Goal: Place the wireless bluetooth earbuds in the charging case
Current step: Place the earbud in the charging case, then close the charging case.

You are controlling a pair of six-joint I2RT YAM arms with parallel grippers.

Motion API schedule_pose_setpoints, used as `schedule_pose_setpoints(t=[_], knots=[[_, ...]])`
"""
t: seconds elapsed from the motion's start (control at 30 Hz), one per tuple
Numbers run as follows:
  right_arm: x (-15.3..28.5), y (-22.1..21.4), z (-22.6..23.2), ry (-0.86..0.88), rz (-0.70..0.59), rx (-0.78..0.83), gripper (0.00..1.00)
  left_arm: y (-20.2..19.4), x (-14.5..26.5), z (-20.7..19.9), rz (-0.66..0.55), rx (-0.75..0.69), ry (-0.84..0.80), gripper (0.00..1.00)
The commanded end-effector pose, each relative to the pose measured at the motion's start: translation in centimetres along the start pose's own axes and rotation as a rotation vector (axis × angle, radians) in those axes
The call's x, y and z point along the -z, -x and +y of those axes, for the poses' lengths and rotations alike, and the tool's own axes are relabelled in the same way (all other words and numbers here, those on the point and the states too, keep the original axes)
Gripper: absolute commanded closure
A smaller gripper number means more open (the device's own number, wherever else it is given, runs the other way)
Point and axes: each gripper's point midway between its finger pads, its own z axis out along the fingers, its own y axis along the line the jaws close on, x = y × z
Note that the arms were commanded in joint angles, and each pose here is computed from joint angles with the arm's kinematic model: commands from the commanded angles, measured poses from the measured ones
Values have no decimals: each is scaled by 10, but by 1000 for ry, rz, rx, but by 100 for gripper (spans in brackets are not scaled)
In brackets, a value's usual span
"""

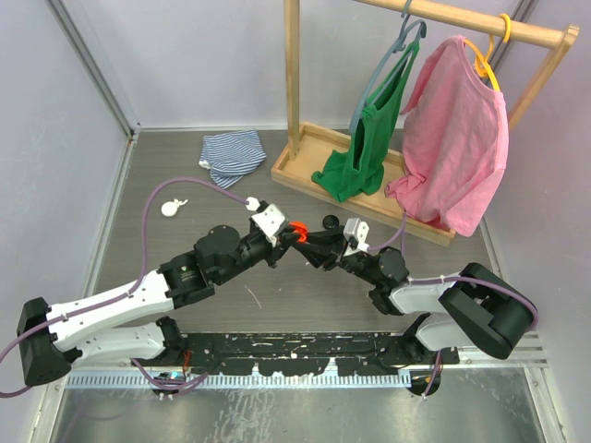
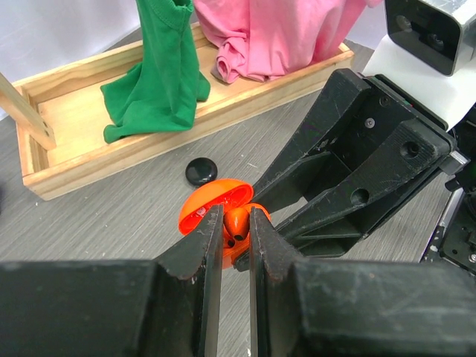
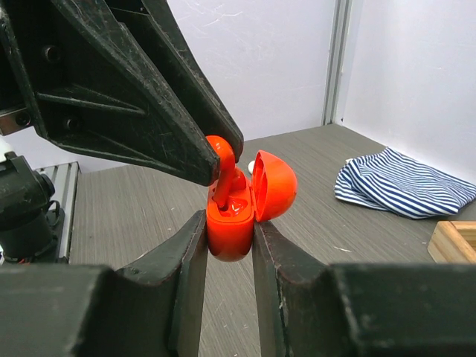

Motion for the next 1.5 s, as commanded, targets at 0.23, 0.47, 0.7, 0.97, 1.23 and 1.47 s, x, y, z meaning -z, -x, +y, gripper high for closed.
schedule_pose_setpoints(t=[0.23,0.47,0.7,0.97,1.23,1.47], knots=[[-4,51,2,3,-184,85,99,-7,-4,-9,39,-17,-26,82],[-4,49,1,-5,-181,87,99,-13,-8,-4,66,3,24,81],[-2,48,-3,-28,-180,87,99,-14,-7,2,75,69,77,78],[-1,47,-5,-38,-177,86,99,-14,-4,3,85,133,101,72],[-1,46,-5,-41,-174,86,99,18,10,0,28,238,84,63],[0,45,-5,-37,-171,85,99,26,23,13,24,253,145,57]])
